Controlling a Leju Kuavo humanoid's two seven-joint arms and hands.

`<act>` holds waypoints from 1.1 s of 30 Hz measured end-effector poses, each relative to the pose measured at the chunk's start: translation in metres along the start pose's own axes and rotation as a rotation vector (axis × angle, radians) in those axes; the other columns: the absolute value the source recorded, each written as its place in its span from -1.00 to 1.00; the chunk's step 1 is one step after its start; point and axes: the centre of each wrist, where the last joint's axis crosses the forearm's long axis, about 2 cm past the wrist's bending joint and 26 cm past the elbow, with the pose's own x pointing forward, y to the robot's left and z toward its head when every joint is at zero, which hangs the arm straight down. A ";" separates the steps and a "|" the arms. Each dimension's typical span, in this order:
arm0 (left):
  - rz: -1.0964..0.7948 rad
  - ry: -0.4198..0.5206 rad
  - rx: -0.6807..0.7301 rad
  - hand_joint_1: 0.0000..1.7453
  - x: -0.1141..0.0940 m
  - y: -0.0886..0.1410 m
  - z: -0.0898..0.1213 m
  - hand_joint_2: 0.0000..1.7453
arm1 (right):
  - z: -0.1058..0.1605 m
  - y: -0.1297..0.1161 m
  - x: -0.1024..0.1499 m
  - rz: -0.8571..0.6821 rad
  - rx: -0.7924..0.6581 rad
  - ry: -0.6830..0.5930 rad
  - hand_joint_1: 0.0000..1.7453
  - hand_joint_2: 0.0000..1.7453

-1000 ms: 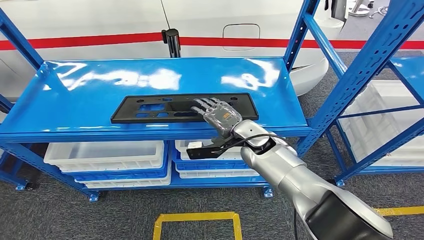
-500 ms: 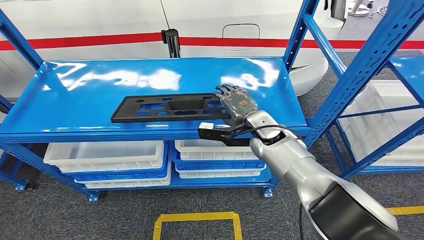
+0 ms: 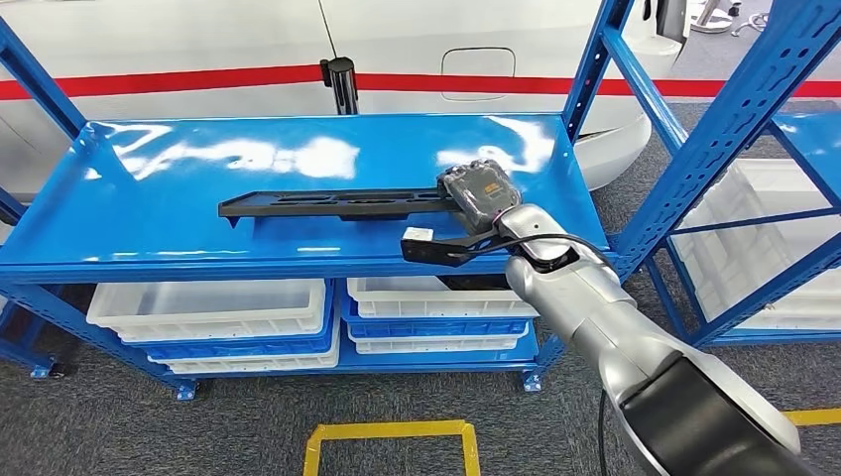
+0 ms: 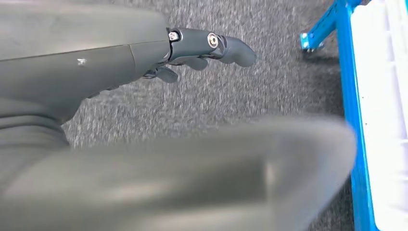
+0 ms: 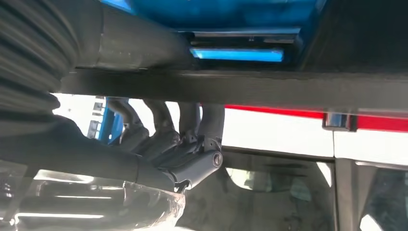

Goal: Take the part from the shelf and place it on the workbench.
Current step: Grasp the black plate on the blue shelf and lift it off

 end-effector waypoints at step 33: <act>-0.067 0.164 -0.066 -1.00 -0.004 0.000 0.004 1.00 | 0.102 0.005 -0.017 -0.283 -0.401 -0.050 1.00 1.00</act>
